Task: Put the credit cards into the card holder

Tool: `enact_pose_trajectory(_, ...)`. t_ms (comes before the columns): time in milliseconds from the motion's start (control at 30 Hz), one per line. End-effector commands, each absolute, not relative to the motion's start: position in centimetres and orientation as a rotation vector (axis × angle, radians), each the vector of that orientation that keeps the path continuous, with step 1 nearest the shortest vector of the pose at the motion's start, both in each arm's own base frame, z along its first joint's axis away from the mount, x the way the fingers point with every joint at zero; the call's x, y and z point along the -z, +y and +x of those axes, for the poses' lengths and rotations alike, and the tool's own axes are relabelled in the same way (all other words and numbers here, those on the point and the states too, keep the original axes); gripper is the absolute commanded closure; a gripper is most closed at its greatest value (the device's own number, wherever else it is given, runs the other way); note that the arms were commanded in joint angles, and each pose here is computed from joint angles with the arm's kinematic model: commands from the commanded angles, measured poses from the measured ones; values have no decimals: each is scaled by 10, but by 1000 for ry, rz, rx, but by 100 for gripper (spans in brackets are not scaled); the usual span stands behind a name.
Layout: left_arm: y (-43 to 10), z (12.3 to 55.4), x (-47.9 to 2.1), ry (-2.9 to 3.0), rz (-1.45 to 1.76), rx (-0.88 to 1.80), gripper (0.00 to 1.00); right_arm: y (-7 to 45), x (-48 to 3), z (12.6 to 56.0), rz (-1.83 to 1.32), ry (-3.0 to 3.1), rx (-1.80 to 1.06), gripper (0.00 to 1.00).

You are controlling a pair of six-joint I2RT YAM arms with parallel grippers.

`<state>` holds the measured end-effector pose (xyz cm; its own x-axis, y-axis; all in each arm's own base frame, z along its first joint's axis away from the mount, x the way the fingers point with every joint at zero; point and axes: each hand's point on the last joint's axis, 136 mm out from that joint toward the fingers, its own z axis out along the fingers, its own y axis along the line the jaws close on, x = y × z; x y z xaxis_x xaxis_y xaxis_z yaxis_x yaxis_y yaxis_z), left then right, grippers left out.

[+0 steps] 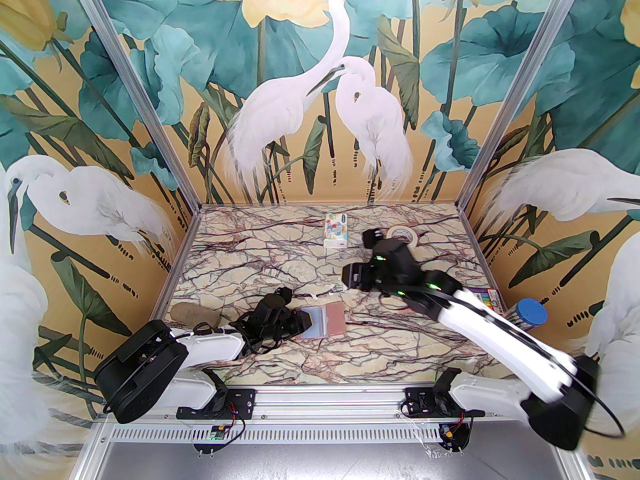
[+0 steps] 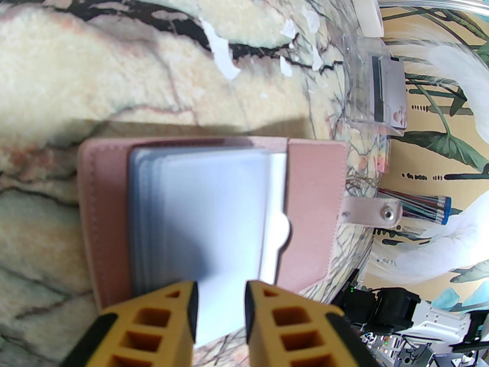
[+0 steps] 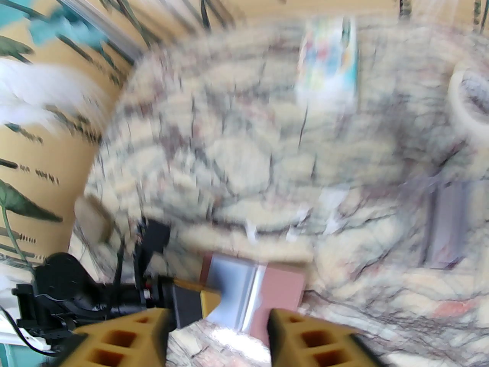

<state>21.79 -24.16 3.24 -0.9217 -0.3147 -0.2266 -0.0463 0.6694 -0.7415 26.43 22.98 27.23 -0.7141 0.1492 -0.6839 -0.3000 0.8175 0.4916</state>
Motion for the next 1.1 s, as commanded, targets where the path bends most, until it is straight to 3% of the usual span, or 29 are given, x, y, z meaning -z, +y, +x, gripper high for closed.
enact_pose_trajectory(0,-235,215,-23,2565,-302,1090,72,195,-275,280,-28,2156,-615,31)
enact_pose_trajectory(67,-236,215,-23,2563,-300,1093,72,186,-271,282,-27,2137,-598,22)
enact_pose_trajectory(467,-234,214,-19,2560,-313,1092,72,119,-186,312,10,2596,-366,27)
enact_pose_trajectory(667,-237,214,-15,2575,-312,1096,72,104,-141,337,40,2796,-195,30)
enact_pose_trajectory(1067,-235,214,-13,2578,-320,1088,72,87,-98,364,81,2919,-64,35)
